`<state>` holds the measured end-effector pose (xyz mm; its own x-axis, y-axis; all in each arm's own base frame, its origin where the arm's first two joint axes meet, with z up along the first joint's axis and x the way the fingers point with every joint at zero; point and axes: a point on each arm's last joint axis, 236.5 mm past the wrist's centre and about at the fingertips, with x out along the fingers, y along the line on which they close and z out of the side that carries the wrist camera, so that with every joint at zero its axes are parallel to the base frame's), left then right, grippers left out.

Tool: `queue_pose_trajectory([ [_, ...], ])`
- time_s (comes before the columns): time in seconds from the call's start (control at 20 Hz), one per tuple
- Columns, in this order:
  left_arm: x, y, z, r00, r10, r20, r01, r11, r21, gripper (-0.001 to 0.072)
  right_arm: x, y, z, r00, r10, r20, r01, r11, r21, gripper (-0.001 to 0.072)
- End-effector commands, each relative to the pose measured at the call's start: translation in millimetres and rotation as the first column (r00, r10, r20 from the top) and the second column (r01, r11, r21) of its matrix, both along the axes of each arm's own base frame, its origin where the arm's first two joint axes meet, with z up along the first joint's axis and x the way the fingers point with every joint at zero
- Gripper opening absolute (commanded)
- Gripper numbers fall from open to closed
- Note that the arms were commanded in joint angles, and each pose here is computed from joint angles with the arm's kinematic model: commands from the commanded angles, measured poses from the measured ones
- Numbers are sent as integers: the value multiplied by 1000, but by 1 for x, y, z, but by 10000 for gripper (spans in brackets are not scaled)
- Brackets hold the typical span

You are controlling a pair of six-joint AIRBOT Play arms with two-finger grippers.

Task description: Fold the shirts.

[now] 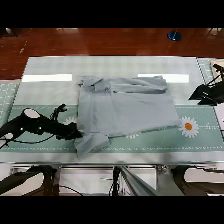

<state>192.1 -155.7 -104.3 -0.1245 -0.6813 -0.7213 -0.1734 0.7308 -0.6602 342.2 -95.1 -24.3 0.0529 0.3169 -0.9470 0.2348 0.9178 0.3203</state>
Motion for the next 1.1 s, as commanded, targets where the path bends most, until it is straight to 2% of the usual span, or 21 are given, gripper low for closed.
queue_pose_trajectory([
  [0.0, -2, -3, 0, 1000, -17, 1, 17, 1000, -10, 25, -28, 12, -18, 996, 30, -79, -25, 997, 67, 604],
  [0.2, -3, -3, 1, 999, -35, 13, 36, 999, -16, 26, -52, 46, -36, 996, 13, -84, 12, 958, 286, 604],
  [0.55, -4, -3, 1, 999, -37, 11, 37, 999, -17, 26, -63, 60, -66, 993, -61, -106, 91, 944, 316, 597],
  [0.75, 0, -3, 3, 999, -46, 28, 46, 999, -20, 26, -64, 78, -93, 988, -89, -123, 120, 956, 267, 583],
  [0.8, 3, -3, 5, 998, -46, 37, 47, 999, -20, 25, -63, 84, -98, 989, -84, -121, 113, 961, 254, 561],
  [0.85, 8, -3, 7, 998, -46, 50, 47, 999, -19, 26, -61, 91, -101, 991, -67, -114, 93, 966, 241, 504],
  [0.9, 13, -3, 10, 997, -46, 63, 48, 999, -19, 25, -57, 98, -103, 994, -44, -102, 66, 971, 231, 400],
  [0.95, 19, -3, 13, 996, -46, 80, 48, 999, -17, 25, -54, 106, -103, 995, -27, -92, 47, 973, 225, 267],
  [1.0, 25, -3, 17, 994, -47, 98, 49, 999, -17, 25, -52, 113, -103, 996, -13, -86, 32, 974, 226, 93],
  [1.05, 30, -4, 21, 993, -52, 110, 54, 998, -21, 25, -50, 120, -101, 996, -6, -84, 26, 971, 239, 27],
])
